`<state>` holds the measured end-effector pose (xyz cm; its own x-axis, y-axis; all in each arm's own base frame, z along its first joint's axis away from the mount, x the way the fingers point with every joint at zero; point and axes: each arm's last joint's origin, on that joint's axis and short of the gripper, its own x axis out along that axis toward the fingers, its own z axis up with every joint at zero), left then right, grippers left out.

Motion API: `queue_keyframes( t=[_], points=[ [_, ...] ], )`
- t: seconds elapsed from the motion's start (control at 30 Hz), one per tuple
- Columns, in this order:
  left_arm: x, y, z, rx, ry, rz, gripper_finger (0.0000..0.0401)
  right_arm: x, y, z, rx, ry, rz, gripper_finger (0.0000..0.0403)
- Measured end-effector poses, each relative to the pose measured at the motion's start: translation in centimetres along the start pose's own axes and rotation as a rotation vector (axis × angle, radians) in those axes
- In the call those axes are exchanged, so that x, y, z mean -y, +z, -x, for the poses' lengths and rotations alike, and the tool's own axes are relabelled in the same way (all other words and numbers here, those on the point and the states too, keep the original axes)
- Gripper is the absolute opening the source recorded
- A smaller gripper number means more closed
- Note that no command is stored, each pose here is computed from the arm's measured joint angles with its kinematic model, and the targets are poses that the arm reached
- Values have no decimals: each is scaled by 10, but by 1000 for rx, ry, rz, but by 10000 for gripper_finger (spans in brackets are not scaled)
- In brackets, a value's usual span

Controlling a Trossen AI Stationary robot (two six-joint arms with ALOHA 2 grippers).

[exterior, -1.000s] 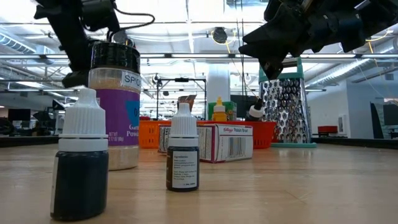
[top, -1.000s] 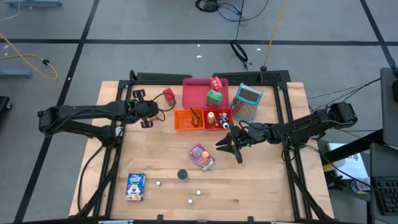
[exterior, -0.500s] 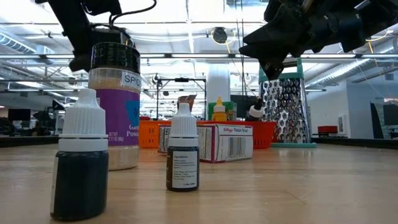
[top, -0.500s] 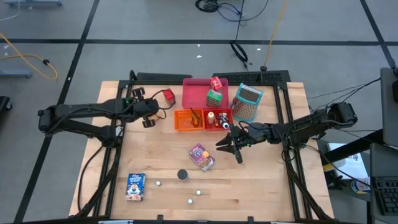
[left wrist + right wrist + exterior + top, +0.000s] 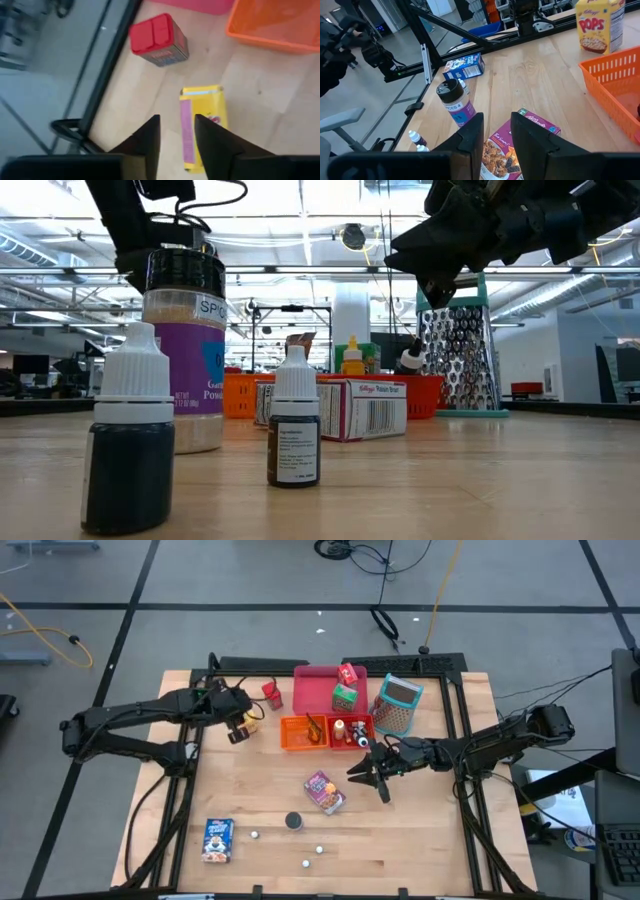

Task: Pick & Place Kitchen Items
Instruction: Put the yellow cereal box into the pink bin

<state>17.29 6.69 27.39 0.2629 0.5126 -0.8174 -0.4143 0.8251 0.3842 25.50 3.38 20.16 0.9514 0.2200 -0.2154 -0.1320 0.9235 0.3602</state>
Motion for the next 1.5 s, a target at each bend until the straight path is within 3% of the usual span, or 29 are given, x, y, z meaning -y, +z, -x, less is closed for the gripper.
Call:
queue_keyframes(
  t=[0.27, 0.5, 0.6, 0.9, 1.4, 1.5],
  points=[
    [-9, -2, -6, -29, -132, 82, 186, 0, 0, 0, 0, 0, 0, 89],
    [-21, -6, -11, -62, -116, 143, 222, 0, 0, 0, 0, 0, 3, 89],
    [-25, -7, -13, -72, -169, 181, 230, 0, 0, 0, 0, 0, 3, 89],
    [-30, -9, -16, -73, -211, 214, 232, 0, 0, 0, 0, 0, 3, 89],
    [-20, -26, -46, -81, -244, 225, 232, 0, 0, 0, 0, 0, 3, 89],
    [-19, -29, -48, -116, -235, 224, 215, 0, 0, 0, 0, 0, 2, 89]
  ],
)
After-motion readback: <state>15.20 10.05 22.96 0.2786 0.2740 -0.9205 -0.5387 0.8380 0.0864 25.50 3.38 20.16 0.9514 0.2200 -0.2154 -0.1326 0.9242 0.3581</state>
